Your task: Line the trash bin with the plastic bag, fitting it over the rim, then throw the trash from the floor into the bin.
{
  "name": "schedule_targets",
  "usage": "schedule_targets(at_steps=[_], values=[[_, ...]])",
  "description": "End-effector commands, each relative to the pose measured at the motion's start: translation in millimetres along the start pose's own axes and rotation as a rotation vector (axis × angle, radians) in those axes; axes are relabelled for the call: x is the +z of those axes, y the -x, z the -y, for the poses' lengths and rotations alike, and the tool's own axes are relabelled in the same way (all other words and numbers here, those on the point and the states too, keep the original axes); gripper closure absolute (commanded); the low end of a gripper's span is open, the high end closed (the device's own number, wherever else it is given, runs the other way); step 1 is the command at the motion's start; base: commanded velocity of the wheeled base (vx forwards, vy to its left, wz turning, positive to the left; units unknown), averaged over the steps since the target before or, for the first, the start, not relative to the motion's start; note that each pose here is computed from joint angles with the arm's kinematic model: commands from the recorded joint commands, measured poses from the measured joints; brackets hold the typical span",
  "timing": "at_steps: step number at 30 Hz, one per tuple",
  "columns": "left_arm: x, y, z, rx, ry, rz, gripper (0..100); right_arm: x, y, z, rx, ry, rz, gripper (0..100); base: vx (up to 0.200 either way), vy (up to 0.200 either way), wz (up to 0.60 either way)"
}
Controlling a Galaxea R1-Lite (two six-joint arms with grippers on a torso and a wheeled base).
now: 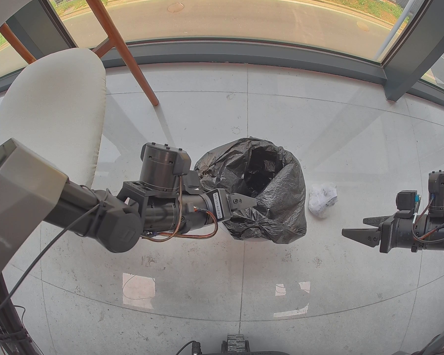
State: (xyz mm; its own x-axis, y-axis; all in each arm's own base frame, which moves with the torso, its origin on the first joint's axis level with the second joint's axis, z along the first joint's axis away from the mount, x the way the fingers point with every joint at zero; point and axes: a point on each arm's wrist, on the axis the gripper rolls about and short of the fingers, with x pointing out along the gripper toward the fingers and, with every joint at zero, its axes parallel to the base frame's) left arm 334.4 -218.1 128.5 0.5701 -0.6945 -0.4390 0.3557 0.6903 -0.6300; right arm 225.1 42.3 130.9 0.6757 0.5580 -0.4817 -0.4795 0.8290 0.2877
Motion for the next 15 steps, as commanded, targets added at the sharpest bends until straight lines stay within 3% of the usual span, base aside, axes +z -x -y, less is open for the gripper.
schedule_targets(at_steps=[1,15], values=[[2,-24,-6,0.005,0.007,-0.006,0,-4,-3,1,0.001,-0.006,-0.011,0,0.0,0.0,0.0],[12,-70,-18,0.07,0.055,0.035,0,-5,-2,1,0.001,-0.007,-0.014,0,0.0,0.0,0.0]])
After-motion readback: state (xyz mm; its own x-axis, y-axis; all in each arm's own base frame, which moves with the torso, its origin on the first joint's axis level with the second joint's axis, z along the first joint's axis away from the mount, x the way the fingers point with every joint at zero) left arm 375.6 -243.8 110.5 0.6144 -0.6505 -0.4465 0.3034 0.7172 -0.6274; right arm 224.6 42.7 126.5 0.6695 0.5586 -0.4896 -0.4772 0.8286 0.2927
